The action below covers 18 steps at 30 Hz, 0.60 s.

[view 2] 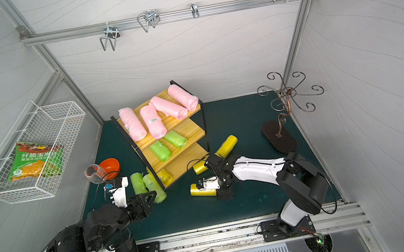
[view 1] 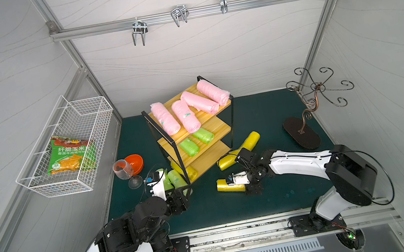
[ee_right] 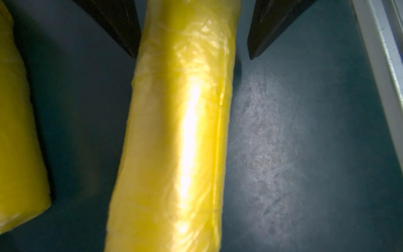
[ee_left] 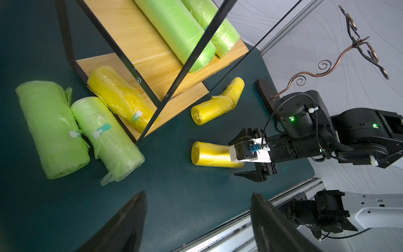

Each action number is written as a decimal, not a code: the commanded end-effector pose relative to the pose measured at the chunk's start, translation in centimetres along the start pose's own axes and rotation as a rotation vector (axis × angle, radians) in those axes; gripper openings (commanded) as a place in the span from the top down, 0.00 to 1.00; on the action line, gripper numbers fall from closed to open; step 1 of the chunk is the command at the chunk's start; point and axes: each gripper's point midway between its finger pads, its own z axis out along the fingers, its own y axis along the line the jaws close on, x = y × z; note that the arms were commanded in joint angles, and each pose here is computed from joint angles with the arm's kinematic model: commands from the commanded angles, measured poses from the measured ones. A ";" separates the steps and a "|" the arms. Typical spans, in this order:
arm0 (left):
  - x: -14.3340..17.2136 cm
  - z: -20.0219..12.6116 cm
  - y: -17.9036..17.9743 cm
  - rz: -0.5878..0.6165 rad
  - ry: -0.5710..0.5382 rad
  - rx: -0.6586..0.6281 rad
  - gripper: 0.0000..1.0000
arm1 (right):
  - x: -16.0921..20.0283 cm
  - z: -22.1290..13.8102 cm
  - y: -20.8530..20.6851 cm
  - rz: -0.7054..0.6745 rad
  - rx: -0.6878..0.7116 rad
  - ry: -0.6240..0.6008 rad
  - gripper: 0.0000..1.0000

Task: Sort the rolls of trash bags by color and place them on the shelf
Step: Pick up the roll of trash bags from the center of the board.

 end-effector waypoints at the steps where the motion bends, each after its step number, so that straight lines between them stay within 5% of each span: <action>1: -0.5 0.0 -0.3 -0.018 -0.021 0.008 0.20 | -1.4 -0.7 0.2 0.026 -0.021 -0.048 0.20; 18: -0.5 -0.1 0.0 -0.020 -0.021 0.002 0.24 | -1.9 -0.6 0.2 0.183 -0.124 -0.137 0.27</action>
